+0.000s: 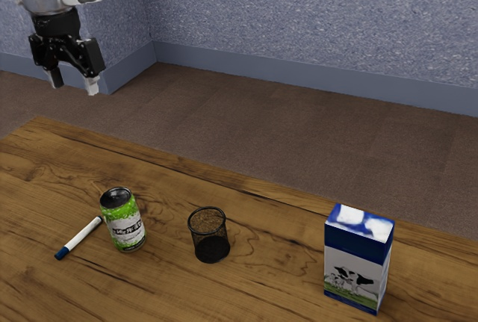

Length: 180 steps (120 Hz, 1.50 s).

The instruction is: Put the marker into the pen holder.

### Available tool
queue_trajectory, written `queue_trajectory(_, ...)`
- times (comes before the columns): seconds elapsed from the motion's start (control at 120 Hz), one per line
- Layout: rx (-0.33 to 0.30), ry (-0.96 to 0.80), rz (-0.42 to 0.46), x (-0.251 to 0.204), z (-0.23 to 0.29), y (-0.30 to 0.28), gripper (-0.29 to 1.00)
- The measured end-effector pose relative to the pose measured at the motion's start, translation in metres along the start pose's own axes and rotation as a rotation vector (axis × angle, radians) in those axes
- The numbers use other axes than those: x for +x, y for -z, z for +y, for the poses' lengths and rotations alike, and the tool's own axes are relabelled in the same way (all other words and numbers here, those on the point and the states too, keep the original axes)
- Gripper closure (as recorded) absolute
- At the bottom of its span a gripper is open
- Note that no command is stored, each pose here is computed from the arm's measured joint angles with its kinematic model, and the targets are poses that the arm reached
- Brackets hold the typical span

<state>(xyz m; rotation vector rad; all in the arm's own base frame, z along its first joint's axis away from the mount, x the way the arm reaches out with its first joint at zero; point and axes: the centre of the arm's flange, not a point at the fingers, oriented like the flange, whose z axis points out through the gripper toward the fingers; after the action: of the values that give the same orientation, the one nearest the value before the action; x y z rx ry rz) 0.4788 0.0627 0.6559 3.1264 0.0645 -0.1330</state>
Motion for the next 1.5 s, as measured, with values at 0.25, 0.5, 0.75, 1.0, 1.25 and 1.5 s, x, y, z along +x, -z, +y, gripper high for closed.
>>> queue_trajectory(0.25,-0.046,-0.012,-0.026,-0.071,0.003,-0.095,0.0)
queue_trajectory(0.5,-0.021,0.012,-0.135,-0.106,-0.022,-0.279,0.0)
queue_trajectory(0.75,0.009,0.071,-0.035,-0.075,-0.062,-0.34,0.04)
queue_trajectory(1.0,0.026,0.124,0.034,-0.068,-0.091,-0.367,0.2)
queue_trajectory(1.25,0.065,0.095,0.058,-0.059,-0.1,-0.386,0.42)
queue_trajectory(1.5,0.084,0.084,0.095,-0.051,-0.116,-0.395,0.48)
